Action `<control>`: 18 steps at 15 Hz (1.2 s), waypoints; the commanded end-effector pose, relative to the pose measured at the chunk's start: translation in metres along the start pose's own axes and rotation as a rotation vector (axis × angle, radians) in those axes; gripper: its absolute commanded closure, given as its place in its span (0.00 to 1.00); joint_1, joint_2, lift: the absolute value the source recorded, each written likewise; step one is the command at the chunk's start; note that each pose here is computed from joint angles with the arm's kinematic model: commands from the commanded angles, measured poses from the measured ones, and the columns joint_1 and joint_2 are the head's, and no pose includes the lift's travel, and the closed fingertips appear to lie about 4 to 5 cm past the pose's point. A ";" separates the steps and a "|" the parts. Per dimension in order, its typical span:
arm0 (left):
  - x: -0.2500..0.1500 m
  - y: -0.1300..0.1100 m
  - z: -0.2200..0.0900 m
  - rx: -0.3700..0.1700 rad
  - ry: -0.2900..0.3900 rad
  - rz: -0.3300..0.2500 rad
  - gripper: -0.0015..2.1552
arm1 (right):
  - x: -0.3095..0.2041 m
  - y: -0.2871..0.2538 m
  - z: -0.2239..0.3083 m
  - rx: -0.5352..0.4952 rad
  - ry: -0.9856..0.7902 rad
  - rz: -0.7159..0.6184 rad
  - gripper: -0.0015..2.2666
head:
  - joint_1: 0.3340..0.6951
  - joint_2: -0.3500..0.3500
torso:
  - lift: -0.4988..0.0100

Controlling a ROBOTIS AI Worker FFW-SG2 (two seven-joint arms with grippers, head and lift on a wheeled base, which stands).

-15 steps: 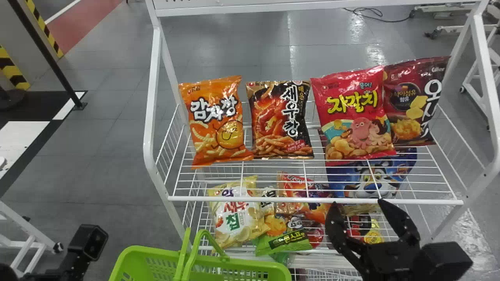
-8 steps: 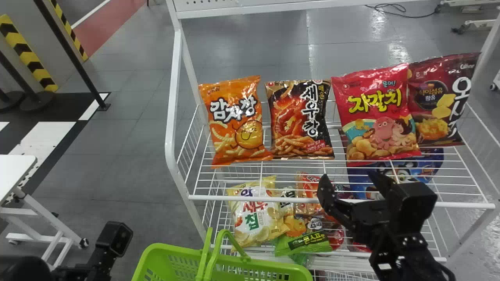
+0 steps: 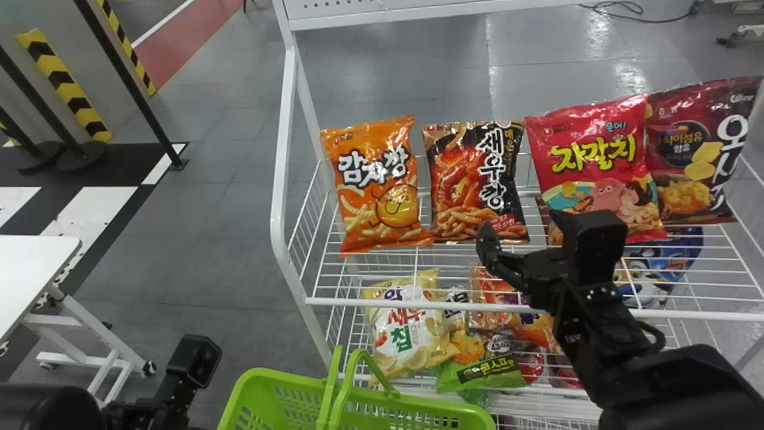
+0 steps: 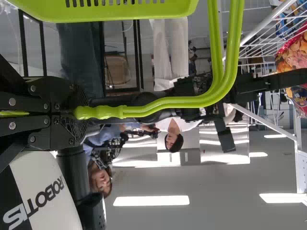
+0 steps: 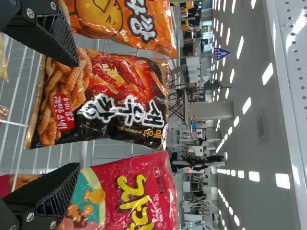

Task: Hold basket handle with left hand then pick spicy shrimp crackers with right hand and place into basket

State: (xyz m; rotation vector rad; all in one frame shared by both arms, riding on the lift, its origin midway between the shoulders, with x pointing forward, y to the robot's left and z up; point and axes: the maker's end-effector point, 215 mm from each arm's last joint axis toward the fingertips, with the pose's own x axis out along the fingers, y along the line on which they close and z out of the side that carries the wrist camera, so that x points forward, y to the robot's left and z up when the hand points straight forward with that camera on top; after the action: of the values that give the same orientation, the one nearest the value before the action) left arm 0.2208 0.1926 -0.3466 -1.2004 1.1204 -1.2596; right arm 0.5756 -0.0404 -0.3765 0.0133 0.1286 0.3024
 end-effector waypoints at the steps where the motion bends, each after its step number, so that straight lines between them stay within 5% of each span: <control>1: 0.000 0.000 0.000 -0.001 -0.001 0.001 0.99 | 0.018 0.002 0.001 -0.012 0.013 0.014 0.02 | 1.00 0.80 | 0.97; 18: 0.015 -0.003 0.016 0.022 0.051 -0.013 0.99 | 0.078 0.006 -0.009 -0.096 0.070 0.110 0.05 | 1.00 0.82 | 0.97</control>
State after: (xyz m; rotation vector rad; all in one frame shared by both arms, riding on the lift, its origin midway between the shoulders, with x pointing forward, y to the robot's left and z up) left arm 0.2340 0.1826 -0.3423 -1.1705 1.1265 -1.3028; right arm 0.6423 -0.0104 -0.3964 -0.0828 0.1843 0.4196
